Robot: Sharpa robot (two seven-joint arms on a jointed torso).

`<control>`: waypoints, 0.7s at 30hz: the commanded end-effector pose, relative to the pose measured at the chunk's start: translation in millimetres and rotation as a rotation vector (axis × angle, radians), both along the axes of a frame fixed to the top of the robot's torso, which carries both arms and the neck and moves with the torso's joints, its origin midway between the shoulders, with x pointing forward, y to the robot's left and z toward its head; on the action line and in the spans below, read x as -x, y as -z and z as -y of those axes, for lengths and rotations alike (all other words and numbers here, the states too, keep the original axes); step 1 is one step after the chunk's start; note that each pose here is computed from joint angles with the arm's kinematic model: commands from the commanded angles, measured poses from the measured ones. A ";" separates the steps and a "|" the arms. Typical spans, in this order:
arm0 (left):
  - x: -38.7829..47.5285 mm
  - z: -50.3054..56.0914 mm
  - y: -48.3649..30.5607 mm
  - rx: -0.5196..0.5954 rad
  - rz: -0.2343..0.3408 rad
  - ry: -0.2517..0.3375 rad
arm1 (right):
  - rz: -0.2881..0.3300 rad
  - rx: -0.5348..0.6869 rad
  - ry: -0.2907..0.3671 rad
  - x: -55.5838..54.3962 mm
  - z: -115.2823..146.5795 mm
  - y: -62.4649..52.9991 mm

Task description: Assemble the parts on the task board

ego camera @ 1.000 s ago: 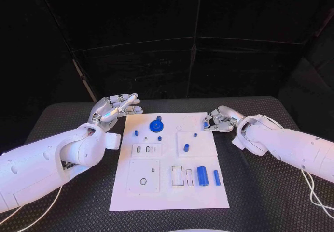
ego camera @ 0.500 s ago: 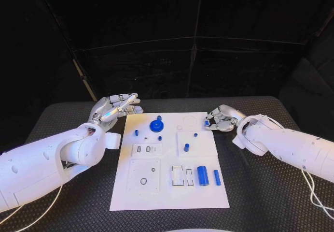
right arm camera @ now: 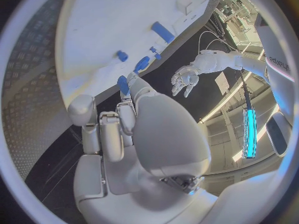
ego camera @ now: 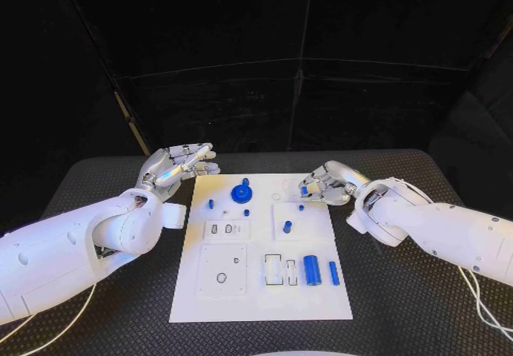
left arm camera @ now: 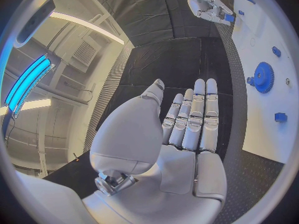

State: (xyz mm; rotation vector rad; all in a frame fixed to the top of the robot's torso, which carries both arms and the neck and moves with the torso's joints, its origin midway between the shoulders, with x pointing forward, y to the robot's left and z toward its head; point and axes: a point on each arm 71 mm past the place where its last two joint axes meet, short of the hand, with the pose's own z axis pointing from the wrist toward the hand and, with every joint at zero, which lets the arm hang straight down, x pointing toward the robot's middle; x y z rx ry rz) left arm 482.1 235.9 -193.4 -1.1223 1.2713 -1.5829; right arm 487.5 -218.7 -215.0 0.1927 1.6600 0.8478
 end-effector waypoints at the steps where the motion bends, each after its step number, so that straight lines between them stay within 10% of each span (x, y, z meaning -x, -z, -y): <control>1: 0.1 2.4 -1.8 0.005 0.008 0.013 | 0.024 0.024 0.024 3.7 -20.4 -5.9; 21: -1.2 10.6 -0.9 0.011 0.001 0.028 | -0.023 0.070 -0.132 10.4 -137.0 -0.5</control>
